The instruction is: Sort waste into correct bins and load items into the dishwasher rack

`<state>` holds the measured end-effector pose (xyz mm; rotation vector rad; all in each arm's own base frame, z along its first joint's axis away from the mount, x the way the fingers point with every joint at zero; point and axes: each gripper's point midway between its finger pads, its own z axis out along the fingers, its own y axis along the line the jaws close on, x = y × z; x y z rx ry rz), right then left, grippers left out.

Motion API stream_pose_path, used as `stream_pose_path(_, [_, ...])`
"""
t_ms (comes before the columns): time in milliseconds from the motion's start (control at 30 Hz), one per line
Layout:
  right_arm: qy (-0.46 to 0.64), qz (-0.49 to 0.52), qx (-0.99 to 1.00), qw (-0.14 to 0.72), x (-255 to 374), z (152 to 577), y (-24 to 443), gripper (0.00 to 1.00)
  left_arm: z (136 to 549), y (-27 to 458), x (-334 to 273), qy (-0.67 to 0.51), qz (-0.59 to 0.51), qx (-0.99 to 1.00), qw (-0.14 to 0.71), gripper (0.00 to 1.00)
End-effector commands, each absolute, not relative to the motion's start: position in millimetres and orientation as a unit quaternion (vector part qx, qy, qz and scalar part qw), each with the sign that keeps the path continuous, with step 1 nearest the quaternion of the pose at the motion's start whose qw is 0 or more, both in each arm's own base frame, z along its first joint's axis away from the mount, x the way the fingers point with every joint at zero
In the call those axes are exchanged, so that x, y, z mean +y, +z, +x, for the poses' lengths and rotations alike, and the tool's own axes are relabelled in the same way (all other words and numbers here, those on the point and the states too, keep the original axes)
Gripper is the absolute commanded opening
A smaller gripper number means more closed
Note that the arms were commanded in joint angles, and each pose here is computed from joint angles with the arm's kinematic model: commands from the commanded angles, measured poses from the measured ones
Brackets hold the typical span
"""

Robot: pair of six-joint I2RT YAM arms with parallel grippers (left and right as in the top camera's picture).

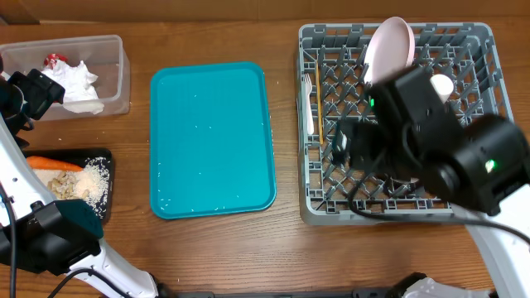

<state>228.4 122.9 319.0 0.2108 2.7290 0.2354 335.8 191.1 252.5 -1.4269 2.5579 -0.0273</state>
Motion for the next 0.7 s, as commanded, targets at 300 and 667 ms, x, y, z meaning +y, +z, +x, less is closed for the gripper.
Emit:
stream_pose_path(300, [0.061, 0.090, 0.972, 0.210, 103, 217, 312, 1.00, 335, 249, 192, -0.008, -0.489, 0.867, 0.099, 1.00])
stream_pose_path(667, [0.060, 0.124, 0.953, 0.272, 83, 247, 289, 1.00, 335, 249, 192, -0.008, -0.489, 0.867, 0.099, 1.00])
